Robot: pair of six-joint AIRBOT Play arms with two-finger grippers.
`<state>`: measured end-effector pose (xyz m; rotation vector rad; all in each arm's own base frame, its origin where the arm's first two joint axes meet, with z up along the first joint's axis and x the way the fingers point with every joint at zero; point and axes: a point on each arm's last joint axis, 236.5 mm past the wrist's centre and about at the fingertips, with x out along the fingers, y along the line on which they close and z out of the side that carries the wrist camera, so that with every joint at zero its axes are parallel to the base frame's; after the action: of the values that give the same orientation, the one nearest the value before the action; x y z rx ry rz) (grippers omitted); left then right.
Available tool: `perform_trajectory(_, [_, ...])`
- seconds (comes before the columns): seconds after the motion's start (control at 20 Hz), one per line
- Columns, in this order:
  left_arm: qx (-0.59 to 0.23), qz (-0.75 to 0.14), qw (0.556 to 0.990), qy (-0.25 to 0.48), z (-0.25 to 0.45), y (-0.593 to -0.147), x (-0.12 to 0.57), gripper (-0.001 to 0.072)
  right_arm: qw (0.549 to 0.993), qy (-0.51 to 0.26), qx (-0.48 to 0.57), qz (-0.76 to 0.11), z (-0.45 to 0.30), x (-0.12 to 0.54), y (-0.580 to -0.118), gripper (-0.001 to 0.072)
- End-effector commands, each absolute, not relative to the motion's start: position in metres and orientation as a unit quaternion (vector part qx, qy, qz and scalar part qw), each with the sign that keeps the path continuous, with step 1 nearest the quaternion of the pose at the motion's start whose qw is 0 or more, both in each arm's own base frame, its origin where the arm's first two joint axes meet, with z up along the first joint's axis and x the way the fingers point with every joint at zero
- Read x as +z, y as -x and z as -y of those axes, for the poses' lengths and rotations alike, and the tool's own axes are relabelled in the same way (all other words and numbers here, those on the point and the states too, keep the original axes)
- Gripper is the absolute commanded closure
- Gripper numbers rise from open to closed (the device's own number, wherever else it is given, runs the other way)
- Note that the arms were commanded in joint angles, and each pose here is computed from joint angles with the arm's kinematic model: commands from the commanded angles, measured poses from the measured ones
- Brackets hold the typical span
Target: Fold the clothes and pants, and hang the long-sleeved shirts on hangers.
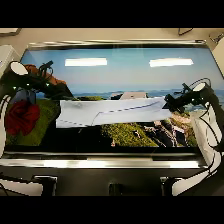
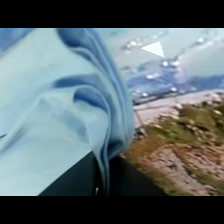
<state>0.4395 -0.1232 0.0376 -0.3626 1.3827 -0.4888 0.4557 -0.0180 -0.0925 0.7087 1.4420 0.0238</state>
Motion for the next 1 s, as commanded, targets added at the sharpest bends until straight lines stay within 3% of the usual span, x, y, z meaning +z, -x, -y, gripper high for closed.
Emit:
perform_trajectory(0.0, [-0.247,-0.604,0.741,0.157,0.162,-0.447,0.040,0.0365,0.724,-0.319,0.093,-0.604,-0.007,-0.043,-0.467,0.0677])
perform_trajectory(0.05, [-0.255,-0.598,0.745,0.149,0.180,-0.450,0.035,0.0508,0.734,-0.319,0.110,-0.589,-0.013,-0.022,-0.468,0.0677])
perform_trajectory(0.1, [-0.264,-0.593,0.748,0.142,0.199,-0.452,0.028,0.0593,0.743,-0.320,0.125,-0.575,-0.020,0.002,-0.467,0.0677])
perform_trajectory(0.15, [-0.274,-0.587,0.749,0.137,0.224,-0.452,0.017,0.0614,0.751,-0.320,0.142,-0.559,-0.029,0.028,-0.464,0.0677])
perform_trajectory(0.35, [-0.308,-0.607,0.713,0.169,0.327,-0.427,-0.032,0.0623,0.778,-0.267,0.204,-0.531,-0.075,0.109,-0.429,0.0677])
perform_trajectory(0.45, [-0.322,-0.632,0.686,0.164,0.359,-0.402,-0.057,0.0672,0.793,-0.245,0.227,-0.510,-0.099,0.144,-0.412,0.0676])
perform_trajectory(0.6, [-0.309,-0.655,0.666,0.178,0.396,-0.378,-0.082,0.0674,0.806,-0.226,0.259,-0.481,-0.134,0.187,-0.385,0.0676])
perform_trajectory(0.8, [-0.289,-0.620,0.659,0.313,0.478,-0.372,-0.080,0.0677,0.800,-0.233,0.283,-0.475,-0.171,0.217,-0.353,0.0676])
perform_trajectory(0.95, [-0.281,-0.600,0.627,0.409,0.535,-0.354,-0.069,0.0678,0.791,-0.242,0.276,-0.489,-0.185,0.218,-0.342,0.0675])
